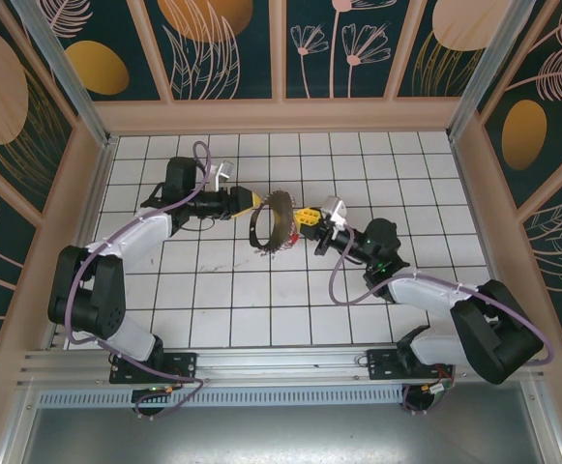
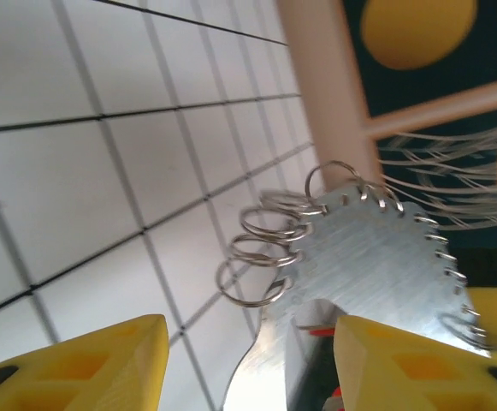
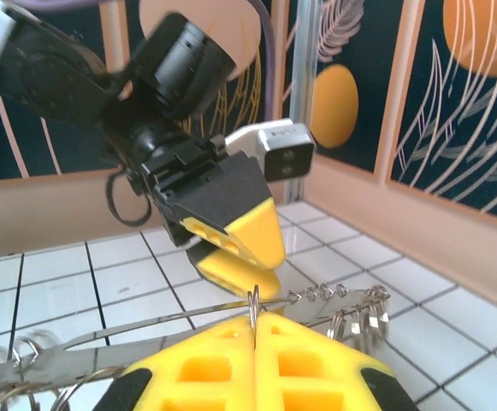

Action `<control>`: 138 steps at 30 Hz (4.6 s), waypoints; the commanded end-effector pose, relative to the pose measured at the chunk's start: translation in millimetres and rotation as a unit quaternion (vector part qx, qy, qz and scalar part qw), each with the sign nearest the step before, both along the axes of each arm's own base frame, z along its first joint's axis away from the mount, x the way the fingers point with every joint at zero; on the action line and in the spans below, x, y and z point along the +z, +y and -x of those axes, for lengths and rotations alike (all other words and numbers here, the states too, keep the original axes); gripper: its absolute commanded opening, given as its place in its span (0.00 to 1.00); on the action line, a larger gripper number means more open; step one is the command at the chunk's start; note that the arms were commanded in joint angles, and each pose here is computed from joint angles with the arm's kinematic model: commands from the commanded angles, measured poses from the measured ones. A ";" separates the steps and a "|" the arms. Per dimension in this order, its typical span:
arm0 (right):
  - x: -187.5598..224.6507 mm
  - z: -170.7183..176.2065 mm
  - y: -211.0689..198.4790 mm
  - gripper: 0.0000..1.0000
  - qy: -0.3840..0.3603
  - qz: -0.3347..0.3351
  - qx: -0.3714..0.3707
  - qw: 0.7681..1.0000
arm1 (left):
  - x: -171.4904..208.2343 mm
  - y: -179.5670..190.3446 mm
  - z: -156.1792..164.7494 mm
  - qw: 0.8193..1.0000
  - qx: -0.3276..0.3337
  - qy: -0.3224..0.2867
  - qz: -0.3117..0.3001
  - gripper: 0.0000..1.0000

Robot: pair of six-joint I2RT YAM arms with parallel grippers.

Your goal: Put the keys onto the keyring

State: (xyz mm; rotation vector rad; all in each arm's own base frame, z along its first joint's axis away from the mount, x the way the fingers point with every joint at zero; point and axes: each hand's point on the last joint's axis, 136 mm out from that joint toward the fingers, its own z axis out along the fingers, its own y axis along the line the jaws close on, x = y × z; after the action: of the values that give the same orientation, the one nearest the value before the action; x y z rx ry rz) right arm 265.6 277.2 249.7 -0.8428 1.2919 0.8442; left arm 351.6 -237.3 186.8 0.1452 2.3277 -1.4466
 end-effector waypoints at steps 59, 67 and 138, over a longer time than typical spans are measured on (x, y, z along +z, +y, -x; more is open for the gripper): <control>-53.4 64.2 38.1 0.00 0.090 0.002 0.212 0.973 | -12.8 -38.3 105.1 0.864 -0.161 -0.475 -0.055 0.33; -39.3 62.2 34.4 0.00 0.045 0.020 0.193 0.980 | 38.7 -29.9 106.5 0.841 -0.149 -0.520 -0.018 0.39; 42.1 3.4 12.2 0.00 0.030 -0.117 -0.027 0.992 | -1.4 -8.7 36.4 0.983 0.025 -0.034 0.180 0.72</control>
State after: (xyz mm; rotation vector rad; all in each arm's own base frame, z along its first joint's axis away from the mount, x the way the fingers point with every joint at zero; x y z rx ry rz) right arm 264.5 295.3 235.5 -0.6573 1.4190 0.9367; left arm 311.8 -241.9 154.8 -0.0591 2.0664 -1.7059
